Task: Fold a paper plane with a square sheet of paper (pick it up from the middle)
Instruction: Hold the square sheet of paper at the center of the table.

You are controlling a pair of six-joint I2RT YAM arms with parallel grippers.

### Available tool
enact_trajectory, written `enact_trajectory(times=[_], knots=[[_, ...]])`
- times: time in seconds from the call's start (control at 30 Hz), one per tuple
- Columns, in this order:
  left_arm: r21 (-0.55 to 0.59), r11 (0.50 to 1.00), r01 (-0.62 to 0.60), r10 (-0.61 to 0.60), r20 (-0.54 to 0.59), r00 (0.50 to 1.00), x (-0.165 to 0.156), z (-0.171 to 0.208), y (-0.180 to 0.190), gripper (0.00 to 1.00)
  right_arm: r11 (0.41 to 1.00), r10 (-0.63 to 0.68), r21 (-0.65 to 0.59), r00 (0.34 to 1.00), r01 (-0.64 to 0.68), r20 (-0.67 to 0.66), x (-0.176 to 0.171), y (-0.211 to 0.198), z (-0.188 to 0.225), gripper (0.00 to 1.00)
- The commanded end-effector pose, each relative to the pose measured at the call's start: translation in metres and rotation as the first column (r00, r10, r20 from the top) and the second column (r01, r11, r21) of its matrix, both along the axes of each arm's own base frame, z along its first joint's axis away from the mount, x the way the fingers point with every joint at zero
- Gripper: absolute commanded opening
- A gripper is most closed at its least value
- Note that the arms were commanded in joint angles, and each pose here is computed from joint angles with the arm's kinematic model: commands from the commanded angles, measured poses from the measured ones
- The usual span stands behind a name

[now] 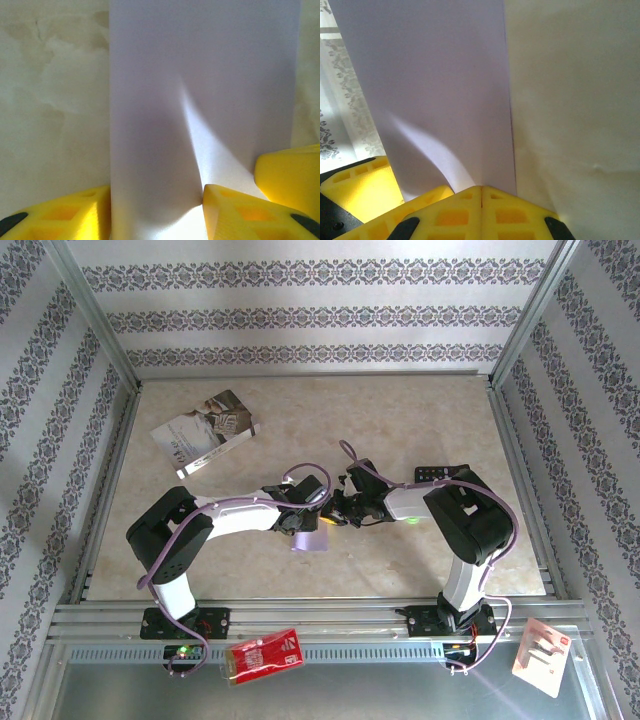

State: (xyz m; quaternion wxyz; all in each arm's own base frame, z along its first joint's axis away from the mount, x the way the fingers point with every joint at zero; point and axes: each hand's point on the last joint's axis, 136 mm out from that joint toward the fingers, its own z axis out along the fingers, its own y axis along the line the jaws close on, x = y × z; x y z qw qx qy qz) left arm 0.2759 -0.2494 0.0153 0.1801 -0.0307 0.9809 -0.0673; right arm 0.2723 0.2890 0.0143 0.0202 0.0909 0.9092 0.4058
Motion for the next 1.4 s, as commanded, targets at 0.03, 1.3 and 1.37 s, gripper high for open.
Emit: enact_trajectory(times=[0.03,1.3,1.37], knots=[[0.081,0.997,0.017,-0.009,-0.098,0.995,-0.022,-0.034,0.016,0.5,0.983,-0.034,-0.185,0.995,0.017,-0.091,-0.025,-0.029,-0.043,0.0],[-0.052,0.999,0.008,-0.006,0.039,0.999,-0.001,0.036,-0.003,0.57,0.913,-0.096,-0.408,0.979,0.015,-0.178,-0.062,-0.068,-0.095,0.0],[-0.061,0.998,0.001,0.002,0.053,0.999,-0.002,0.044,0.0,0.57,0.913,-0.094,-0.407,0.979,0.012,-0.182,-0.063,-0.068,-0.096,0.0]])
